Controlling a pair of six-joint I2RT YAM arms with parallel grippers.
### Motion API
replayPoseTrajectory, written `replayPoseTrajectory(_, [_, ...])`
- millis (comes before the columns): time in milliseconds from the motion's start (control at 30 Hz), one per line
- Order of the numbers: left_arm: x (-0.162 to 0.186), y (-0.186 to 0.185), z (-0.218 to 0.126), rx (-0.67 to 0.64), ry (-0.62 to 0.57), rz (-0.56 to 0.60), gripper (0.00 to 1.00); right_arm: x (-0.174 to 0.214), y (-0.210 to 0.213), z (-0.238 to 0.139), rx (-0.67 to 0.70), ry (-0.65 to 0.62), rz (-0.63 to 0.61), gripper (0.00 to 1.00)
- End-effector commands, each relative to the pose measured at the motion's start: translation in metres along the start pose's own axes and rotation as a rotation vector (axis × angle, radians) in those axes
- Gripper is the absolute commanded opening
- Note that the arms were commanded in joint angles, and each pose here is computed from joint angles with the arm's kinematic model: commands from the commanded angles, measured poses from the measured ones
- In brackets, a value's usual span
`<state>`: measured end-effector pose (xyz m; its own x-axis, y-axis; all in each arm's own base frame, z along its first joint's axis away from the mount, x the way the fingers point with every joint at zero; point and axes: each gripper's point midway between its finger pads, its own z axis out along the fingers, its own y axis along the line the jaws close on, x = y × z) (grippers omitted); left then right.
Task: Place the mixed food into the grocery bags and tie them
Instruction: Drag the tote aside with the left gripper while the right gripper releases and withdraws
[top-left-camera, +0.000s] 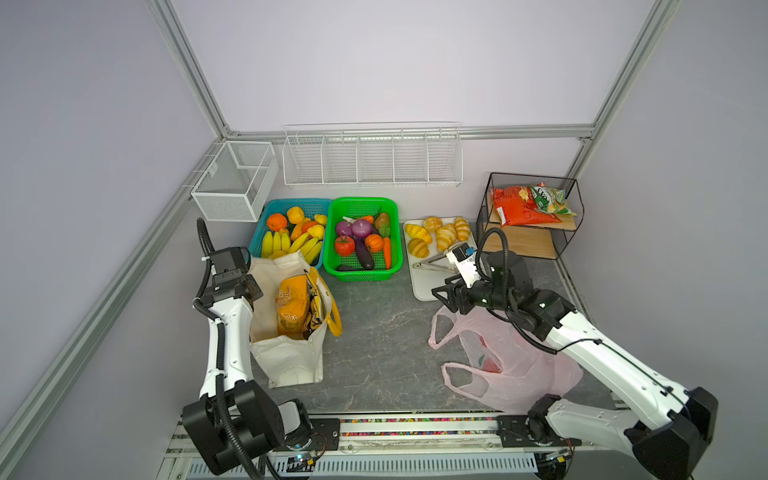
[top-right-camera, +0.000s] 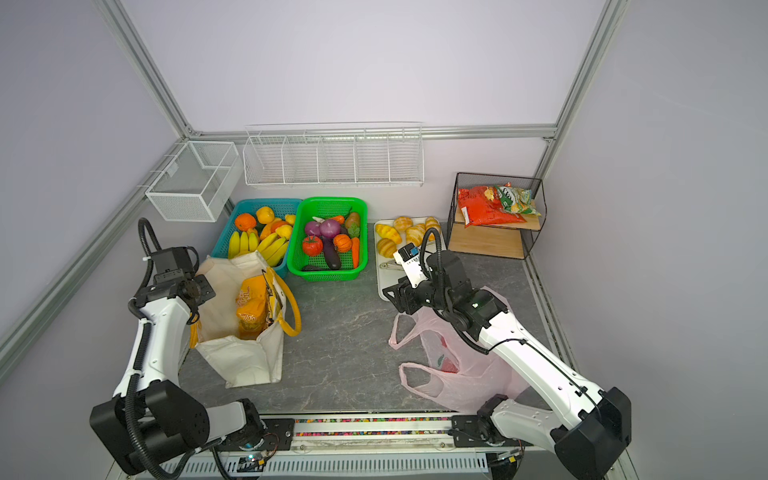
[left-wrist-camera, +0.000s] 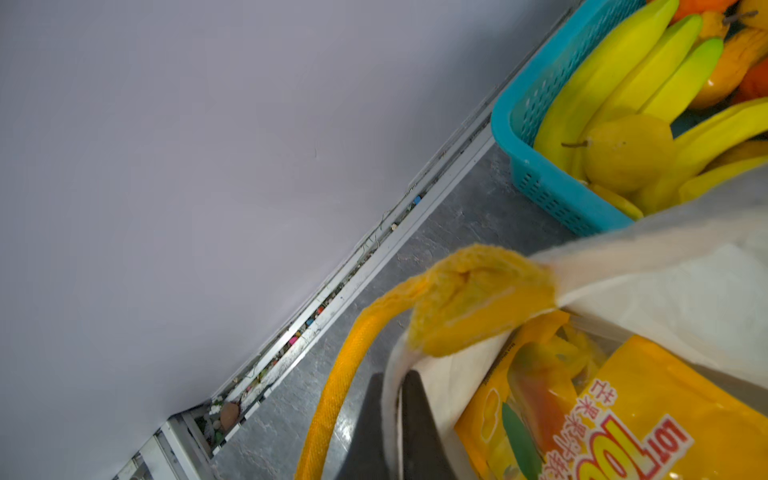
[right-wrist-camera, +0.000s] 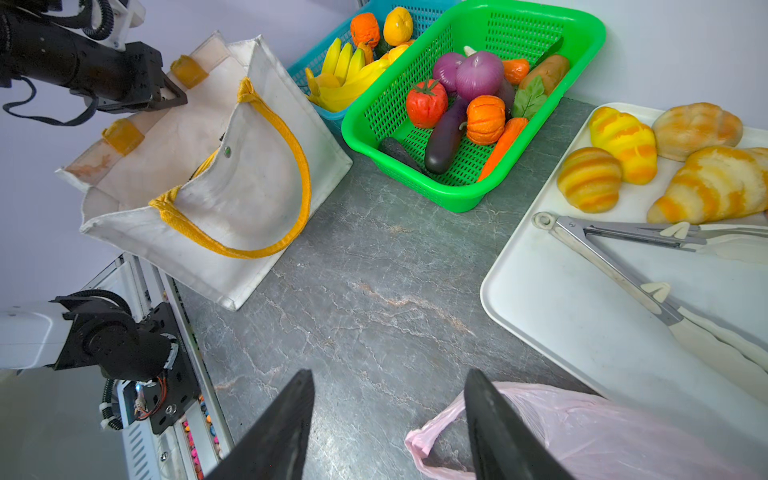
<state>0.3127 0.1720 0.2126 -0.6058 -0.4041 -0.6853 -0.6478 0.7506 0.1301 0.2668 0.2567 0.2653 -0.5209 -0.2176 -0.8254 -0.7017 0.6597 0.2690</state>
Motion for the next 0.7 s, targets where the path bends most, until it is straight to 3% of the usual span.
replayPoseTrajectory(0, [-0.043, 0.024, -0.002, -0.105, -0.107, -0.039, 0.0, 0.001, -0.002, -0.003, 0.005, -0.016, 0.012, 0.62])
replayPoseTrajectory(133, [-0.044, 0.026, 0.012, -0.119, -0.073, -0.063, 0.05, 0.004, -0.009, 0.0, 0.033, -0.003, 0.019, 0.62])
replayPoseTrajectory(300, [-0.051, 0.032, 0.008, -0.126, -0.08, -0.103, 0.28, 0.01, -0.015, 0.007, 0.053, 0.027, 0.048, 0.63])
replayPoseTrajectory(367, [-0.057, 0.029, -0.004, -0.085, -0.099, -0.12, 0.45, 0.015, -0.02, 0.011, 0.075, 0.041, 0.063, 0.63])
replayPoseTrajectory(500, [-0.075, 0.003, -0.045, 0.137, -0.176, -0.113, 0.62, 0.029, -0.04, 0.017, 0.164, 0.083, 0.103, 0.64])
replayPoseTrajectory(667, [-0.091, -0.047, -0.123, 0.509, -0.31, -0.154, 0.68, 0.056, -0.069, 0.022, 0.273, 0.157, 0.145, 0.71])
